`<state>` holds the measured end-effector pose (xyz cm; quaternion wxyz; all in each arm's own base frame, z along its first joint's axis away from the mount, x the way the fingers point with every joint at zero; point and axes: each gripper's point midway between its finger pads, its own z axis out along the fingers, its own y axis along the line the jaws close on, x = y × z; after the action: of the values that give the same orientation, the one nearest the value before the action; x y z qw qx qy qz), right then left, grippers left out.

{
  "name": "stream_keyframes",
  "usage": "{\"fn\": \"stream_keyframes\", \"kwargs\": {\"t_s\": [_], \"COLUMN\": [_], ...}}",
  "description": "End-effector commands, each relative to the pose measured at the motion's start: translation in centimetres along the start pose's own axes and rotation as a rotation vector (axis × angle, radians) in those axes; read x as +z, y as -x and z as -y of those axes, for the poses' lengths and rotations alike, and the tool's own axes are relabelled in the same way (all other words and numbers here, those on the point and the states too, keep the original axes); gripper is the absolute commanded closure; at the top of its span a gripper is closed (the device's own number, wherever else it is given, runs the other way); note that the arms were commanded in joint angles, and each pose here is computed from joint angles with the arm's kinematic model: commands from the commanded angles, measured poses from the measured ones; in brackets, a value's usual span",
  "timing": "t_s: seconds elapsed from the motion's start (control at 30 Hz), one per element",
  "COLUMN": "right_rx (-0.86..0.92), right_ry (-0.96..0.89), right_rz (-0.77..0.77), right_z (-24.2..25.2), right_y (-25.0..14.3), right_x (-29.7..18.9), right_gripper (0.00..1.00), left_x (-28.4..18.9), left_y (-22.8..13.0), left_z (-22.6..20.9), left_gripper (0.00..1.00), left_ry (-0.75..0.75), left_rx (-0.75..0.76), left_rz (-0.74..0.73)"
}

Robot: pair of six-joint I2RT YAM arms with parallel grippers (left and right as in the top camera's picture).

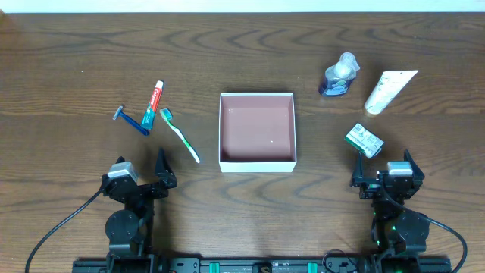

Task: Pack container
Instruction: 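Raise the right gripper toward the white Pantene tube, then grasp the white Pantene tube with the right gripper and lift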

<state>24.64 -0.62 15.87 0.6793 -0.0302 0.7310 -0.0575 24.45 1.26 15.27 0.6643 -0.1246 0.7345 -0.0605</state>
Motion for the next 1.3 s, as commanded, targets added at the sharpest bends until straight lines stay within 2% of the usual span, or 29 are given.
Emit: {"fn": "stream_keyframes", "kwargs": {"t_s": [0.0,0.1,0.27,0.53,0.67,0.8,0.87,1.0,1.1,1.27], "right_rx": [-0.014,0.015,0.064,0.060,0.078,0.090,0.068,0.091,0.128,0.344], "right_ry": [-0.039,-0.033,0.122,0.157,0.194,0.217,0.229,0.230,0.225,0.089], "right_rz": [0.008,0.025,0.083,0.164,0.011,-0.280,-0.378,-0.457,-0.454,-0.507], "right_z": [0.7,0.6,-1.9,-1.2,-1.3,-1.4,-1.4,-1.5,-1.7,0.5], "right_y": [0.1,0.5,2.6,13.4,17.2,18.2,18.6,19.0,18.8,16.7], "right_x": [0.0,0.0,-0.4,-0.9,1.4,4.6,6.0,9.5,11.7,14.1], "right_gripper": [0.01,0.01,0.01,0.01,0.01,0.01,0.01,0.01,0.01,0.01], "left_x": [0.2,0.2,0.2,0.2,0.2,0.2,0.2,0.2,0.2,0.2], "left_y": [-1.9,-1.9,-1.9,-1.9,-1.9,-1.9,-1.9,-1.9,-1.9,-1.9], "left_z": [-0.7,-0.7,-0.7,-0.7,-0.7,-0.7,-0.7,-0.7,-0.7,-0.7], "left_gripper": [0.02,0.02,0.02,0.02,0.02,0.02,0.02,0.02,0.02,0.02], "left_ry": [0.024,0.024,0.024,0.024,0.024,0.024,0.024,0.024,0.024,0.024], "left_rx": [0.027,0.027,0.027,0.027,0.027,0.027,0.027,0.027,0.027,0.026], "left_rz": [-0.060,-0.060,-0.060,-0.060,-0.060,-0.060,-0.060,-0.060,-0.060,-0.060]}}
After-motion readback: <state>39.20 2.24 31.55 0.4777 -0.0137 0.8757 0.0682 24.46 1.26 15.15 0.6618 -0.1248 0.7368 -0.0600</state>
